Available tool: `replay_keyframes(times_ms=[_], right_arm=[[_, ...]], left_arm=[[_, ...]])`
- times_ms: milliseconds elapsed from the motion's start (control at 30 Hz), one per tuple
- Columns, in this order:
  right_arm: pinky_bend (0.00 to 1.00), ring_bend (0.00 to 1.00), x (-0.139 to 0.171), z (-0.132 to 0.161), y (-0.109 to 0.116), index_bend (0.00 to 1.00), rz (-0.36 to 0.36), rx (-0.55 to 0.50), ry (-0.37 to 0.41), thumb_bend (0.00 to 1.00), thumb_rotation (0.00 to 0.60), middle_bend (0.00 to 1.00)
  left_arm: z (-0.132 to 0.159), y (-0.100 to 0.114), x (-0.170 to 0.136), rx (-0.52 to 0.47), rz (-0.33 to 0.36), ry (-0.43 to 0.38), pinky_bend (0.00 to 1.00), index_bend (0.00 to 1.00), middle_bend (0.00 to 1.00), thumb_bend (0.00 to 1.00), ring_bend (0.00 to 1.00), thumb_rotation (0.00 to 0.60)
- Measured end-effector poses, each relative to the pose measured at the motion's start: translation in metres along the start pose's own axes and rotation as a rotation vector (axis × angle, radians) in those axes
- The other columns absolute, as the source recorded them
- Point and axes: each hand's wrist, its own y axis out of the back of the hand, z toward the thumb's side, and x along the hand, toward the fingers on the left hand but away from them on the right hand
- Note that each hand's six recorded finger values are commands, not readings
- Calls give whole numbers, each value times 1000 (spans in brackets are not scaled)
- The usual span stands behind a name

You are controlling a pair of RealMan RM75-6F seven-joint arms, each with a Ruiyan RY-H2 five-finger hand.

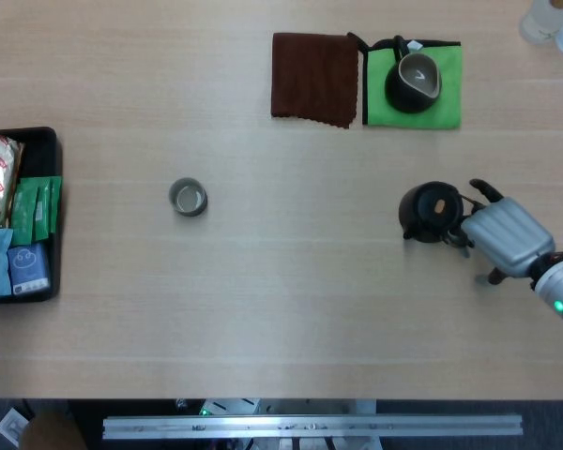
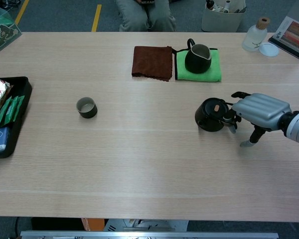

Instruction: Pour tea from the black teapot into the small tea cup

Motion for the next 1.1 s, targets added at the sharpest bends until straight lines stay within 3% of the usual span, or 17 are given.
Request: replay_keyframes(times_ms=[333,667,1100], right_arm=[[12,751,-12,5,7,804,-12,-36,-1,0,600,825],[58,845,-25,8,14,950,-21,-82,-6,0,600,927],[99,893,-29,3,29,1000,-83,-171,-18,0,600,970]], left_arm=[[-3,0,0,3,-1,9,225,272,261,297,222,600],[-4,1,-1,4,-2,15,225,272,261,298,221,600],[-3,1,-1,6,-6,18,224,277,262,298,222,600]])
